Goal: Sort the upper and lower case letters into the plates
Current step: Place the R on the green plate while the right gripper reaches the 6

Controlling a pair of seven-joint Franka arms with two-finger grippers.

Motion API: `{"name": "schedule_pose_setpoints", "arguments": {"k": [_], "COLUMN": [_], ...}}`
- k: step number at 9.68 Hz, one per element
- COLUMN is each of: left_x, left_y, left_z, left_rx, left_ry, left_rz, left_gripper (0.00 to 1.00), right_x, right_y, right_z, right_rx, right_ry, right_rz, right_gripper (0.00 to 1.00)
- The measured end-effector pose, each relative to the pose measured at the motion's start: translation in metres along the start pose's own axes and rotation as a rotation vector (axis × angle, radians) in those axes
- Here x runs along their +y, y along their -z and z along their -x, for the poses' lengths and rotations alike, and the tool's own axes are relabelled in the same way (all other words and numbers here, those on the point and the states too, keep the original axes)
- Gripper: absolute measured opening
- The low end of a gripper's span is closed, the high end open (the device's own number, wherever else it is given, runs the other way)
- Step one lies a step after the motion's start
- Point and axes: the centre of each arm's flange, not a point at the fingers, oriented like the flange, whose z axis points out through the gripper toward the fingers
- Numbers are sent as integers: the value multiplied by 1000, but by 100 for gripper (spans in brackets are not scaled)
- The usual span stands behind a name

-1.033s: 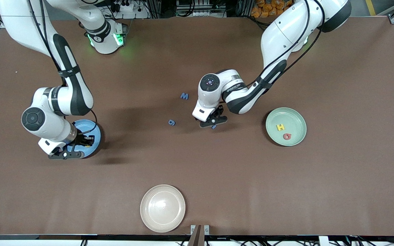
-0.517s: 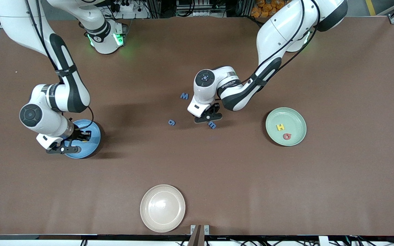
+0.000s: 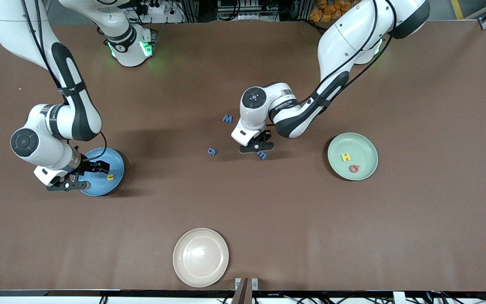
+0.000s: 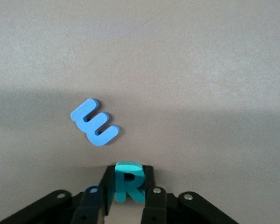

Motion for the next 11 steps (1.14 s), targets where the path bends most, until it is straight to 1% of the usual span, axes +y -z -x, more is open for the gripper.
{"name": "schedule_pose_setpoints", "arguments": {"k": [2, 3, 5, 6, 9, 11], "left_x": [0, -1, -15, -27, -76, -138], "left_y": [0, 0, 4, 9, 57, 91], "left_z": [-1, -3, -26, -40, -85, -126], "left_rx": [1, 3, 6, -6, -102, -179], "left_ry": [0, 4, 28, 20, -49, -123], "left_rz": [0, 0, -2, -16, -57, -75], "left_gripper": [29, 29, 29, 29, 29, 29], "right_x": [-24, -50, -117, -148, -215, -265], "right_y": [13, 17, 20, 22, 24, 25], "right_z": [-9, -12, -11, -7, 5, 20], "right_rx": [0, 4, 3, 2, 2, 3], "right_ry": [6, 8, -9, -7, 73, 136], "right_rz": [-35, -53, -56, -55, -53, -51], "right_gripper": [100, 100, 100, 100, 100, 100]}}
